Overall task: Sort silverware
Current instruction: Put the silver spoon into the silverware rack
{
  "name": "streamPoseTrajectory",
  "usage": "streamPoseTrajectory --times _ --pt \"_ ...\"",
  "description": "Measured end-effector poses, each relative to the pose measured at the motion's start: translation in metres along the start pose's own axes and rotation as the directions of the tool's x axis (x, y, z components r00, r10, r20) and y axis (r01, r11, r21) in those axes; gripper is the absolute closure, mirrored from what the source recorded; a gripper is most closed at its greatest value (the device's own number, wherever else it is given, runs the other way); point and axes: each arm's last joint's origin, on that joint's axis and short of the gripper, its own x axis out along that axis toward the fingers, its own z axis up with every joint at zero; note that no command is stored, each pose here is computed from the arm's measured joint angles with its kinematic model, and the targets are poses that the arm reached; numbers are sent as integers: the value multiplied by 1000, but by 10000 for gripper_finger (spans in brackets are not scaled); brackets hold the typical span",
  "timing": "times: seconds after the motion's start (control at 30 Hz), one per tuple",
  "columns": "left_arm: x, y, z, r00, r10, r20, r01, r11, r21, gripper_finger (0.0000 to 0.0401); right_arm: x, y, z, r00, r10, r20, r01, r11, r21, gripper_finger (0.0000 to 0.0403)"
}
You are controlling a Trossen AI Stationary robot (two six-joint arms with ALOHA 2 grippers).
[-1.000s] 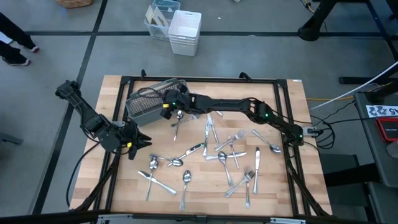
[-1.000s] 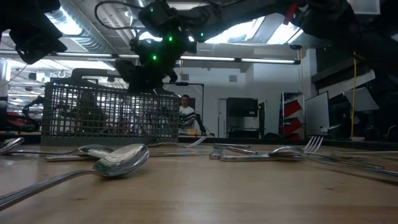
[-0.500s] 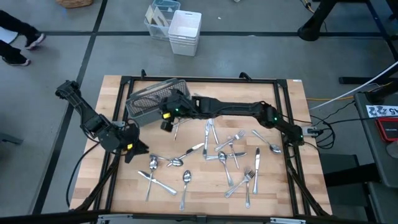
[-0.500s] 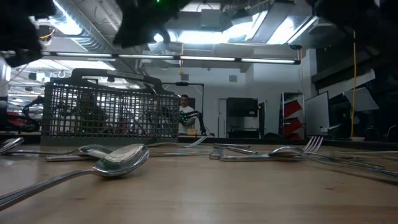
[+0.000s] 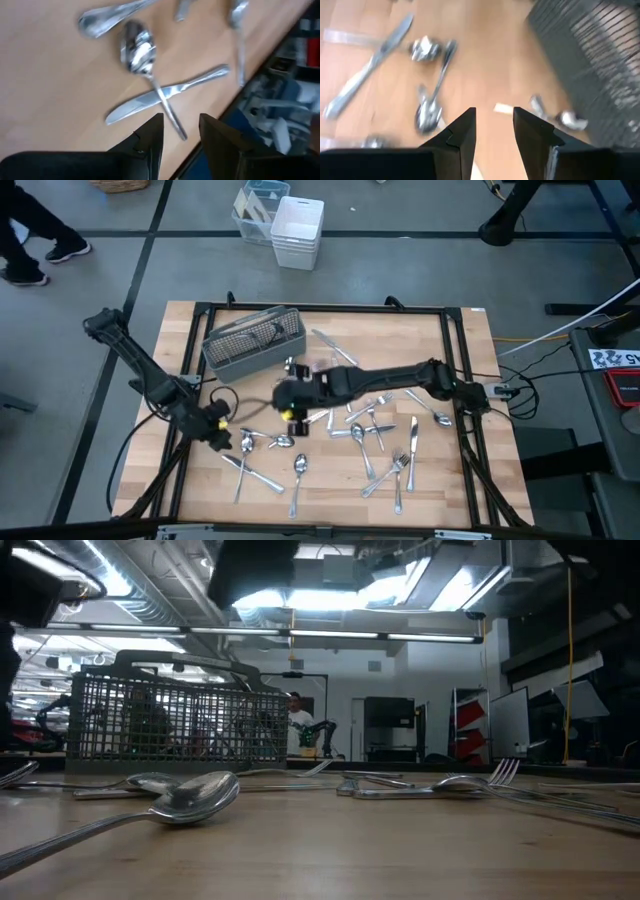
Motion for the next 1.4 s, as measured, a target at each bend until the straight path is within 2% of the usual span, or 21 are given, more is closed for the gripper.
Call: streamPoseTrajectory --times 0.1,0.23,0.43,0.93,1.07,1.17,1.23,1.4 --pt "14 -2 -2 998 56 0 -56 998 -37 284 -4 20 -9 997 18 -75 -20 999 -26 270" --pt "34 -7 -4 997 81 4 -80 996 -48 284 -11 41 -20 985 32 -167 -46 995 -83 270" --pt "62 -10 -7 993 116 9 -115 991 -75 284 -19 58 -32 963 10 -271 -50 988 -144 270" --pt "94 -13 -3 967 255 29 -250 961 -121 284 -28 69 -45 931 -41 -363 -27 983 -179 270" --pt "99 -12 -3 962 272 17 -268 955 -126 284 -37 69 -50 909 -90 -408 11 982 -190 270" --pt "99 -12 -3 961 275 13 -271 953 -138 284 -51 66 -54 888 -170 -426 91 976 -200 270" --pt "99 -12 -3 961 277 10 -272 951 -145 285 -63 63 -51 901 -208 -380 142 971 -194 270" --pt "100 -10 -3 956 292 -2 -288 943 -168 310 -104 50 -46 930 -219 -294 176 970 -168 270"
